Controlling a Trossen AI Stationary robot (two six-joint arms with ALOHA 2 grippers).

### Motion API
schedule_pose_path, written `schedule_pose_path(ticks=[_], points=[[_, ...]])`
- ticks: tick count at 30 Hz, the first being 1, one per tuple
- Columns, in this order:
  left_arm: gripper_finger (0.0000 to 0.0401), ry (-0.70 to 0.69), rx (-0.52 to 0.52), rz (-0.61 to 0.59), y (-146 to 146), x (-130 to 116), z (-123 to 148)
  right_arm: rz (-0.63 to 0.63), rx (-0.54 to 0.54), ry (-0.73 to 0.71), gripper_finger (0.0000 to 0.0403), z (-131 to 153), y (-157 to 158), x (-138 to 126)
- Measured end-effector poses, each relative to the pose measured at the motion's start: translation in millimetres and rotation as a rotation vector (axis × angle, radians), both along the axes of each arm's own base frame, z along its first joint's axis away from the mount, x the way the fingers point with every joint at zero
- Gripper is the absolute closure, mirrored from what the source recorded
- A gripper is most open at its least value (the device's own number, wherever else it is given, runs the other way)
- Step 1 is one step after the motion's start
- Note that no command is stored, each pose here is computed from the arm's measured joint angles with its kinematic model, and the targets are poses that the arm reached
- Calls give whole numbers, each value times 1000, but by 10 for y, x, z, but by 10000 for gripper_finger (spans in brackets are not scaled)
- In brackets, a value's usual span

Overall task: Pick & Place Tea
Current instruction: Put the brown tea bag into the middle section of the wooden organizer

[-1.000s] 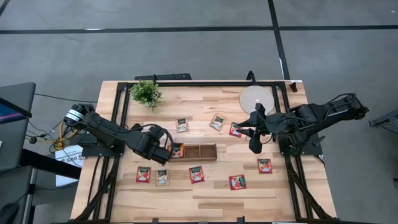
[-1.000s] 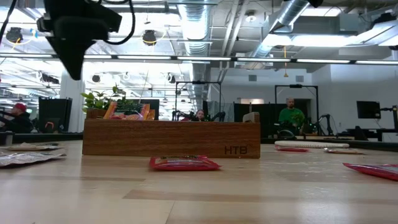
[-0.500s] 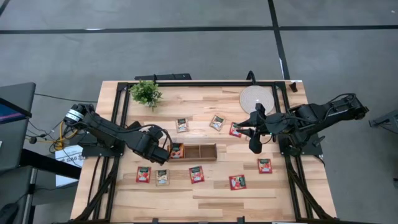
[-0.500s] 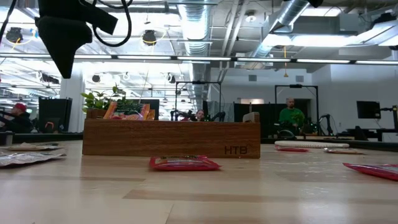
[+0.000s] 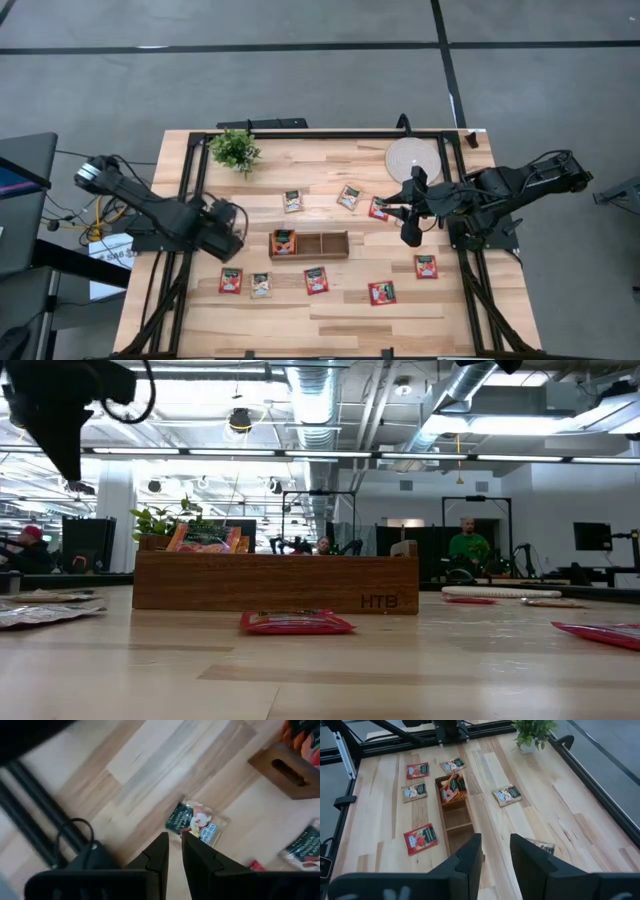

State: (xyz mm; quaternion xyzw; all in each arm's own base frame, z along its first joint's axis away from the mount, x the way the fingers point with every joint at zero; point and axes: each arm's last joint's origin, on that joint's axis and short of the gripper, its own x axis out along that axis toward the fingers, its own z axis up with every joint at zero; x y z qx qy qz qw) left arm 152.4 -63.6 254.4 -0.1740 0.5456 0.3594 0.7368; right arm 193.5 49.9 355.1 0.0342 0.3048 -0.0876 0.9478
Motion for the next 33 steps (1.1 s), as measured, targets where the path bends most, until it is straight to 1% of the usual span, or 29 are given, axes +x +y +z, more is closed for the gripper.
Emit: schedule_pose_path(ticks=[4, 7, 10, 13, 19, 23, 26, 33], points=[[356, -82, -23, 12, 91, -129, -113, 0, 3, -7, 306, 6, 2, 4], [356, -87, -37, 27, 145, -201, -247, 1, 6, -15, 306, 12, 3, 9], [351, -98, -51, 39, 170, -215, -357, 1, 12, -33, 306, 26, 7, 19], [334, -110, -55, 34, 181, -195, -416, 1, 19, -54, 306, 43, 11, 31], [286, -131, -50, -48, 215, -126, -476, 2, 25, -71, 306, 57, 14, 40], [257, -100, -25, -101, 280, -91, -491, 22, 47, -67, 306, 56, 21, 40], [248, -68, -24, -153, 345, -62, -497, 22, 80, -67, 306, 55, 27, 40], [247, -85, -65, -251, 528, 51, -485, 12, 98, -74, 306, 59, 28, 44]])
